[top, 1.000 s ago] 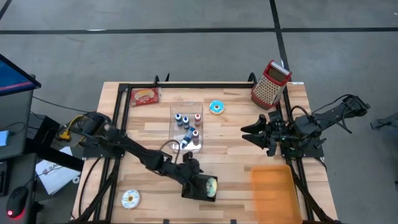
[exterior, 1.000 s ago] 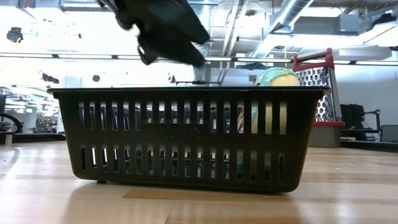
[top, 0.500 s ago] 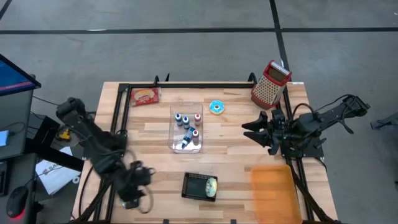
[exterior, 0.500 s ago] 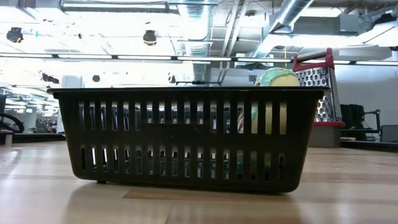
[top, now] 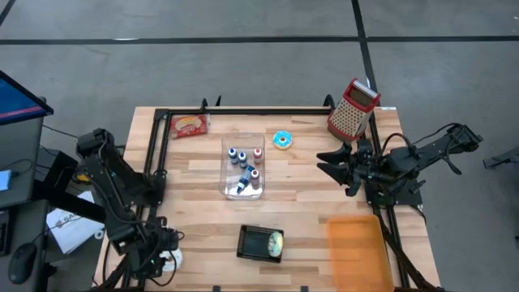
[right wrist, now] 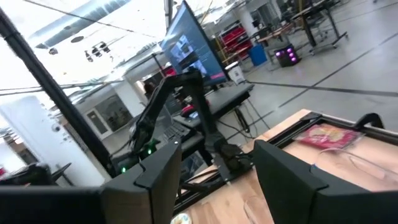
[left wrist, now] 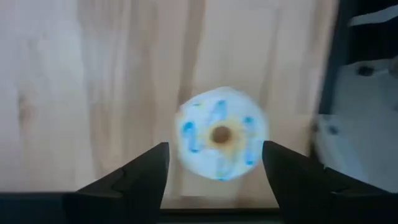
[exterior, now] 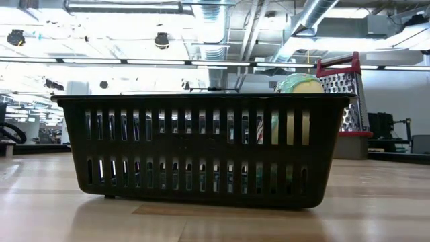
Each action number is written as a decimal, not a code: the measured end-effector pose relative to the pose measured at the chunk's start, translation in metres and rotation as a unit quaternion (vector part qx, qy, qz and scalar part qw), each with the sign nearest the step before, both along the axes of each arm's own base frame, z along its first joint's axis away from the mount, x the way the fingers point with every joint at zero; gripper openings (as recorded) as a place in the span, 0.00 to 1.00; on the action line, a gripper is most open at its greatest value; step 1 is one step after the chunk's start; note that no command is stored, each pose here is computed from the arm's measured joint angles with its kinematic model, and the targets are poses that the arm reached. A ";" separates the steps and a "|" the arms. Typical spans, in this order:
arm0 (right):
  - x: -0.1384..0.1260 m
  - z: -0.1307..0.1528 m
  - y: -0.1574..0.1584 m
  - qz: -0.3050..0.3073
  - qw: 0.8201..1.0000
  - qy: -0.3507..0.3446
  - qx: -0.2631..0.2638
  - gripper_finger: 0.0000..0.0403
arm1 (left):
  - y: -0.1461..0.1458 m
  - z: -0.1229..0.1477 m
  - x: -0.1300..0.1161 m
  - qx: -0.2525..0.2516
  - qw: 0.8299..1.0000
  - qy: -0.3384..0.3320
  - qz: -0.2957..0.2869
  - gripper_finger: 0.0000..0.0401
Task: Pick & Place Food Item
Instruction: Put the white donut into the black bin, then put the blue donut into the black bin
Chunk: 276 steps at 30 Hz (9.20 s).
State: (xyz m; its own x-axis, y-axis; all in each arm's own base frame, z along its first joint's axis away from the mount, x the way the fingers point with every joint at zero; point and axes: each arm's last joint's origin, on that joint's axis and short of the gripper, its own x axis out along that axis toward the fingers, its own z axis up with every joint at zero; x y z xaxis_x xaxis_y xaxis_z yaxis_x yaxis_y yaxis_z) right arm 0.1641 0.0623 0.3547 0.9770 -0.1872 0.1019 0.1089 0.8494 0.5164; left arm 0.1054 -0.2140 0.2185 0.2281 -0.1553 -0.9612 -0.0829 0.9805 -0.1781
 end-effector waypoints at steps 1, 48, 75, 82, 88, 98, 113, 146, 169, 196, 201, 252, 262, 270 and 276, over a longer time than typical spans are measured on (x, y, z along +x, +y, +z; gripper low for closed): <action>0.000 0.000 0.000 -0.004 1.000 0.000 0.001 0.48 | 0.002 -0.005 -0.001 0.006 1.000 0.003 0.000 0.63; 0.014 -0.010 0.005 -0.031 0.999 0.025 0.004 0.48 | 0.020 -0.072 -0.004 -0.063 0.996 0.020 0.056 0.32; 0.013 -0.005 0.004 -0.054 0.998 0.000 0.022 0.48 | 0.070 -0.036 0.064 0.104 0.977 -0.181 -0.031 0.28; 0.013 -0.005 0.003 -0.061 0.998 -0.001 0.022 0.48 | 0.097 -0.004 0.073 0.160 0.941 -0.277 -0.107 0.27; 0.014 -0.005 0.001 -0.069 0.997 0.000 0.021 0.48 | 0.107 0.012 0.095 0.224 0.887 -0.359 -0.184 0.28; 0.015 -0.005 -0.003 -0.089 0.996 0.001 0.015 0.48 | 0.113 0.006 0.140 0.262 0.832 -0.416 -0.257 0.28; 0.016 -0.005 -0.008 -0.103 0.995 0.004 0.005 0.48 | 0.085 0.004 0.189 0.304 0.753 -0.431 -0.394 0.26; 0.016 -0.005 -0.007 -0.101 0.995 0.008 -0.007 0.48 | 0.061 -0.068 0.223 0.273 0.733 -0.433 -0.447 0.26; 0.016 -0.005 -0.005 -0.092 0.996 0.007 -0.007 0.48 | 0.063 -0.068 0.224 0.254 0.734 -0.439 -0.451 0.30; 0.016 -0.005 -0.005 -0.092 0.996 0.008 -0.008 0.48 | 0.074 -0.067 0.229 0.237 0.743 -0.446 -0.439 0.44; 0.016 -0.006 -0.005 -0.092 0.996 0.011 -0.010 0.48 | 0.074 -0.067 0.229 0.234 0.746 -0.446 -0.436 0.49; 0.085 -0.081 -0.100 0.163 0.917 0.363 -0.008 0.48 | 0.151 0.148 0.127 0.252 0.805 -0.533 0.065 0.45; 0.130 -0.110 -0.162 0.235 0.815 0.486 -0.211 0.48 | 0.154 0.142 0.110 0.233 0.836 -0.489 0.083 0.45; 0.154 -0.147 -0.204 0.220 0.775 0.555 -0.207 0.48 | 0.151 0.137 0.106 0.231 0.851 -0.467 0.064 0.45; 0.153 -0.167 -0.236 0.191 0.779 0.574 -0.167 0.48 | 0.150 0.132 0.104 0.233 0.861 -0.449 0.056 0.45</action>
State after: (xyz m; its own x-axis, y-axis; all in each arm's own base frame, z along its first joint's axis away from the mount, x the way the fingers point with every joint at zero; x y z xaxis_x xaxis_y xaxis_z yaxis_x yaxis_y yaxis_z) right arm 0.3169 -0.1732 0.1880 0.4389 -0.0103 -0.8985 0.0418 0.9991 0.0090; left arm 0.2090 -0.0644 0.3509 0.9004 0.2700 -0.3411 -0.2150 0.9578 0.1907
